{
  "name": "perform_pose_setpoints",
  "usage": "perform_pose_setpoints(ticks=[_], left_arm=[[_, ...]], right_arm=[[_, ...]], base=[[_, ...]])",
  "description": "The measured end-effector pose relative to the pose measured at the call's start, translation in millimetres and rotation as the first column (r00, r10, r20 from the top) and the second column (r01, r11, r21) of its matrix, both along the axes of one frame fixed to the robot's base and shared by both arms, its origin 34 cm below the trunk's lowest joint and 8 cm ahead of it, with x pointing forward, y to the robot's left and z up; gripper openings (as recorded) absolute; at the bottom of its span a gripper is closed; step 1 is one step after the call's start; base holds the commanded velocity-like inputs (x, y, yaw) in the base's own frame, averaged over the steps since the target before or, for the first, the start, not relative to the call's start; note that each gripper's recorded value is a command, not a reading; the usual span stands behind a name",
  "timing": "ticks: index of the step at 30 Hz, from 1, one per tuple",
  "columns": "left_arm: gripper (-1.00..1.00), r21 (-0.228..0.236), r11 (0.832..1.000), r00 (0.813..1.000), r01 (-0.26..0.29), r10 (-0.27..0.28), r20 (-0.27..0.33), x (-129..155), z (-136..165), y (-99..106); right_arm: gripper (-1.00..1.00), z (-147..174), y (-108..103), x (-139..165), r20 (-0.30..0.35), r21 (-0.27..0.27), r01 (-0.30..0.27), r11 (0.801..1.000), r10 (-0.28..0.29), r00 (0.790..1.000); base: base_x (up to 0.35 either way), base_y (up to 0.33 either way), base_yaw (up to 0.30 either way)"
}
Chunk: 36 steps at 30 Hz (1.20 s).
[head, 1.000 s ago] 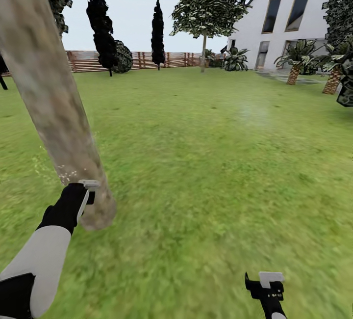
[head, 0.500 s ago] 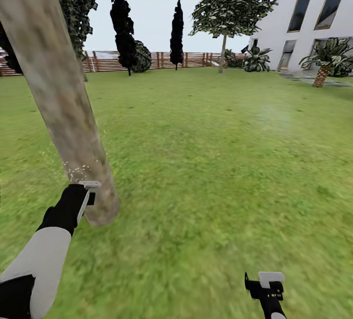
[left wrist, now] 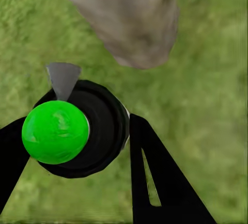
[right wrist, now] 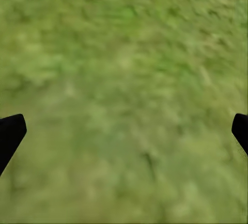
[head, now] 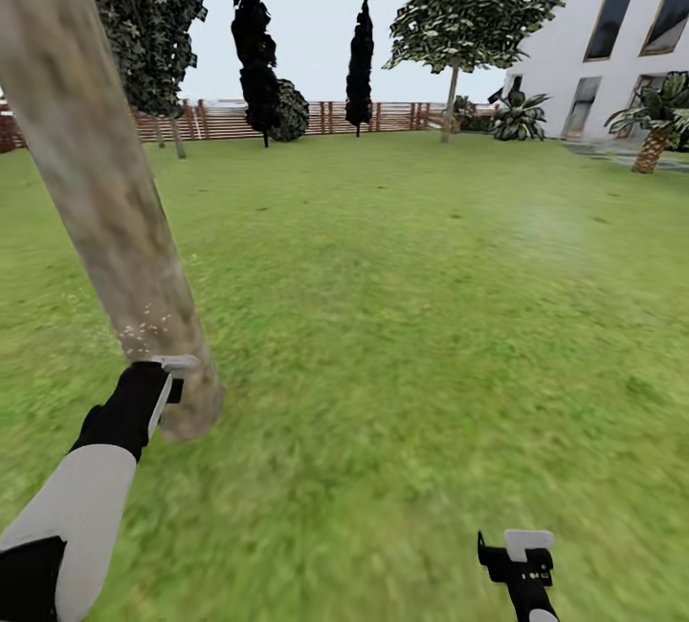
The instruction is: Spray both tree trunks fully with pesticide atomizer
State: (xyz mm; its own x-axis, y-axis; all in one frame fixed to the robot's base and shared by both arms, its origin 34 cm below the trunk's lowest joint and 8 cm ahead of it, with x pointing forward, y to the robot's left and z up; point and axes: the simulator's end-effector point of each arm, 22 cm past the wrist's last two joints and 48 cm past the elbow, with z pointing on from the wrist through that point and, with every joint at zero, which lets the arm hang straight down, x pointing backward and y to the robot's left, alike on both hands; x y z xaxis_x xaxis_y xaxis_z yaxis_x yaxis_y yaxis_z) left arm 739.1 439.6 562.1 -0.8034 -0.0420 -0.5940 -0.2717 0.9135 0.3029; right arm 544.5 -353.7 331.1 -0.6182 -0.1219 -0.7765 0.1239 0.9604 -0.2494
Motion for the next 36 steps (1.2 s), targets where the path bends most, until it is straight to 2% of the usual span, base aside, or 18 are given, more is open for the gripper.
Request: perform_pose_setpoints(ticks=[2, 3, 4, 6, 8, 11, 13, 15, 18, 21, 23, 25, 26, 27, 30, 33, 34, 36], left_arm=[[-1.0, 0.015, 1.0, 1.0, -0.014, 0.014, -0.007, -5, -1, 13], [-1.0, 0.041, 0.999, 0.999, -0.035, 0.036, -0.019, -15, -3, 36], [-1.0, 0.056, 0.997, 0.999, -0.045, 0.046, -0.023, -19, -2, 46], [-1.0, 0.056, 0.997, 0.998, -0.051, 0.052, -0.023, -22, -3, 51], [-1.0, 0.037, 0.998, 0.999, -0.042, 0.043, -0.024, -20, -8, 40], [-1.0, 0.0, 1.0, 0.999, -0.011, 0.011, -0.04, -17, -22, 8], [-1.0, 0.0, 1.0, 0.999, -0.008, 0.008, -0.045, -18, -24, 6], [-1.0, 0.023, 0.999, 0.999, -0.023, 0.024, -0.049, -22, -21, 23], [-1.0, 0.071, 0.995, 0.994, -0.063, 0.069, -0.084, -47, -29, 67], [-1.0, 0.072, 0.994, 0.99, -0.08, 0.088, -0.11, -63, -42, 79], [-1.0, 0.045, 0.996, 0.992, -0.077, 0.081, -0.097, -61, -49, 69], [-1.0, -0.014, 0.999, 0.995, -0.044, 0.043, -0.088, -51, -61, 26], [-1.0, -0.023, 0.999, 0.996, -0.033, 0.031, -0.089, -49, -63, 15], [-1.0, -0.018, 0.999, 0.995, -0.031, 0.029, -0.092, -50, -63, 14], [-1.0, 0.013, 0.999, 0.995, -0.048, 0.049, -0.092, -54, -58, 35], [-1.0, 0.055, 0.992, 0.988, -0.111, 0.116, -0.1, -75, -53, 87], [-1.0, 0.052, 0.99, 0.984, -0.13, 0.135, -0.115, -88, -63, 95], [-1.0, 0.037, 0.985, 0.982, -0.166, 0.169, -0.089, -97, -67, 107]], right_arm=[[1.0, 0, 1, 0, 0.0, 0.0, -0.002, 1.0, 0.002, 1.0], [1.0, 0, 1, 0, -0.001, 0.001, -0.002, 1.0, 0.002, 1.0], [1.0, 0, 1, 0, 0.0, 0.001, -0.003, 1.0, 0.003, 1.0], [1.0, 0, 1, 0, 0.0, 0.001, -0.002, 1.0, 0.002, 1.0], [1.0, 0, 1, 0, 0.0, 0.001, 0.0, 1.0, 0.0, 1.0], [1.0, 0, 1, 0, 0.0, 0.001, 0.0, 1.0, 0.0, 1.0], [1.0, 0, 1, 0, 0.0, 0.001, 0.0, 1.0, 0.0, 1.0], [1.0, 0, 1, 0, 0.0, 0.001, -0.001, 1.0, 0.001, 1.0], [1.0, 0, 1, 0, 0.0, 0.002, -0.001, 1.0, 0.001, 1.0], [1.0, 0, 1, 0, 0.0, 0.001, -0.001, 1.0, 0.001, 1.0], [1.0, 0, 1, 0, 0.002, 0.002, -0.001, 1.0, 0.001, 1.0], [1.0, 0, 0, 0, 0.001, 0.0, 0.0, 1.0, 0.0, 1.0], [1.0, 0, -1, 0, 0.001, -0.001, 0.001, 1.0, -0.001, 1.0], [1.0, 0, -2, 0, 0.001, -0.002, 0.001, 1.0, -0.001, 1.0], [1.0, 0, -2, 0, 0.0, -0.003, 0.001, 1.0, -0.001, 1.0], [1.0, 0, -1, 0, 0.001, -0.001, -0.001, 1.0, 0.001, 1.0], [1.0, 0, -1, 0, 0.001, -0.001, -0.001, 1.0, 0.001, 1.0], [1.0, 1, -1, 0, 0.001, -0.001, 0.0, 1.0, 0.0, 1.0]], base=[[0.089, -0.266, 0.275], [0.106, -0.266, 0.264], [0.127, -0.266, 0.161], [0.146, -0.264, 0.062], [0.159, -0.262, 0.01], [0.161, -0.261, 0.002], [0.166, -0.256, 0.114], [0.182, -0.24, 0.239], [0.187, -0.235, 0.269], [0.189, -0.234, 0.249], [0.189, -0.234, 0.057], [0.197, -0.231, 0.009], [0.201, -0.229, 0.002], [0.203, -0.227, 0.001], [0.204, -0.226, 0.0], [0.204, -0.226, 0.013], [0.204, -0.226, 0.127], [0.204, -0.226, 0.219]])
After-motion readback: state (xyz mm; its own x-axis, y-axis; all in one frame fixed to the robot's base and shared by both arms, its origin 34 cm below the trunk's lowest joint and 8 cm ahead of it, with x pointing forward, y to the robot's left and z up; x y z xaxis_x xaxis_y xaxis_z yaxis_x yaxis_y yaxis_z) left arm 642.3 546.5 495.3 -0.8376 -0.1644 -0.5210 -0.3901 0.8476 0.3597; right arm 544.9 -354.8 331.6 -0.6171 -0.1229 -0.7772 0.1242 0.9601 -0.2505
